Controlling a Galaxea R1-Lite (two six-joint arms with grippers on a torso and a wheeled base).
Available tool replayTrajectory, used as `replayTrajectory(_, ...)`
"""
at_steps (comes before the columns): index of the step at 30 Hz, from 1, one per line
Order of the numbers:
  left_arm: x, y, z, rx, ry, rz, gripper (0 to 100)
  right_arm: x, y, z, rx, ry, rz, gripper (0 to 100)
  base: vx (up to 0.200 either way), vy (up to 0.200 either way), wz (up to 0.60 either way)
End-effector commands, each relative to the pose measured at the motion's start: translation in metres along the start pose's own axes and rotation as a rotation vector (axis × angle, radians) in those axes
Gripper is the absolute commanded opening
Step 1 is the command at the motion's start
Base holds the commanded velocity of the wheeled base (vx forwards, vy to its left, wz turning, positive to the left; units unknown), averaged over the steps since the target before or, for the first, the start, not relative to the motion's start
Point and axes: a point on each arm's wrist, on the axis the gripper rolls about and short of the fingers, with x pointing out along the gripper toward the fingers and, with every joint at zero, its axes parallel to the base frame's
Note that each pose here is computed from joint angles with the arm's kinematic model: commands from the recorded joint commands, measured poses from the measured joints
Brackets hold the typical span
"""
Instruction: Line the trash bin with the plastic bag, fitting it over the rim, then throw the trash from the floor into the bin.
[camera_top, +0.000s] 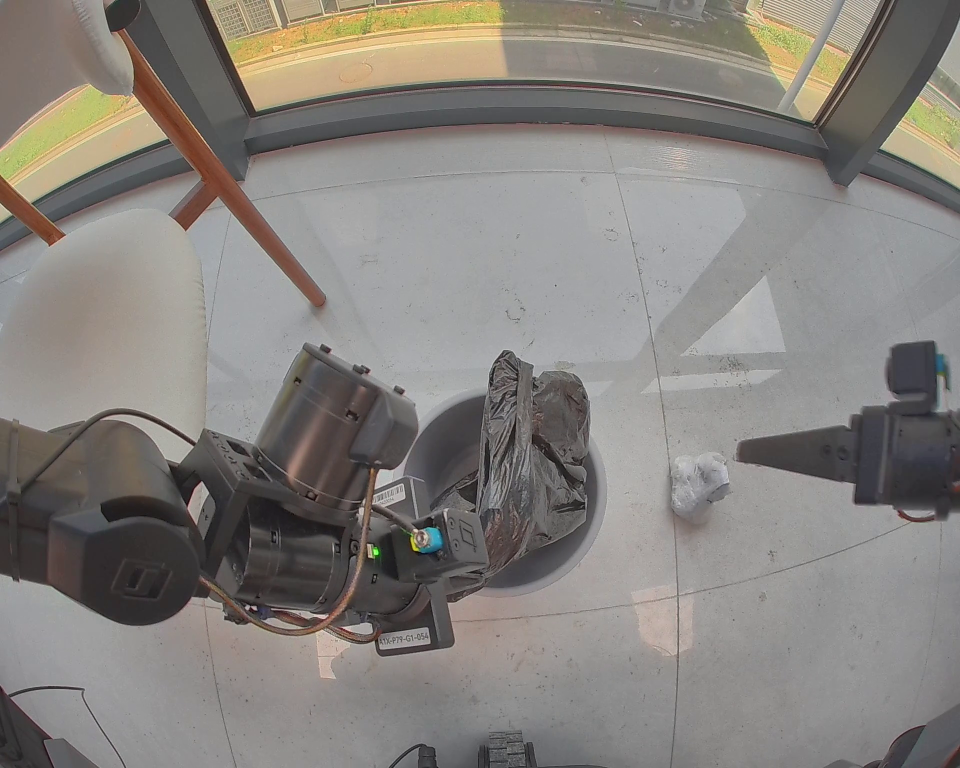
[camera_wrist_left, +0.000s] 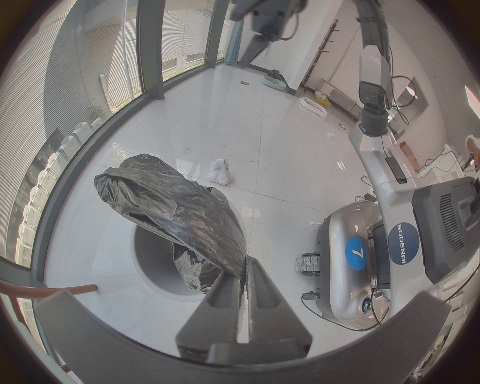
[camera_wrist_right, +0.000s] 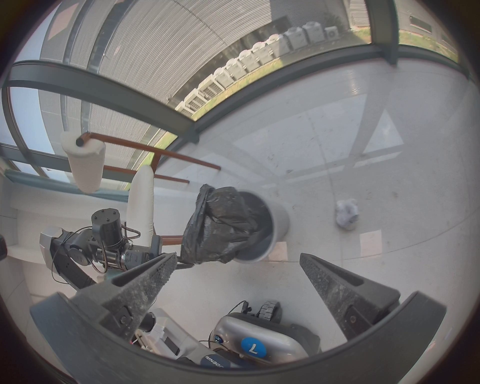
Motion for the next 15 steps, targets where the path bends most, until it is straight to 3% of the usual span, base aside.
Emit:
replayTrajectory(1, 0.001, -0.003, -0.003, 0.032, 0.016, -0.004, 0, 0.069, 0.024, 0.01, -0.022, 0.164, 0.03, 100, 0.0, 0.0, 0.0)
replayTrajectory(15, 0.004, -0.009, -0.008, 0.038, 0.045, -0.017, 0, 0.116, 0.054, 0.033, -0.06, 0.157, 0.077, 100, 0.0, 0.0, 0.0)
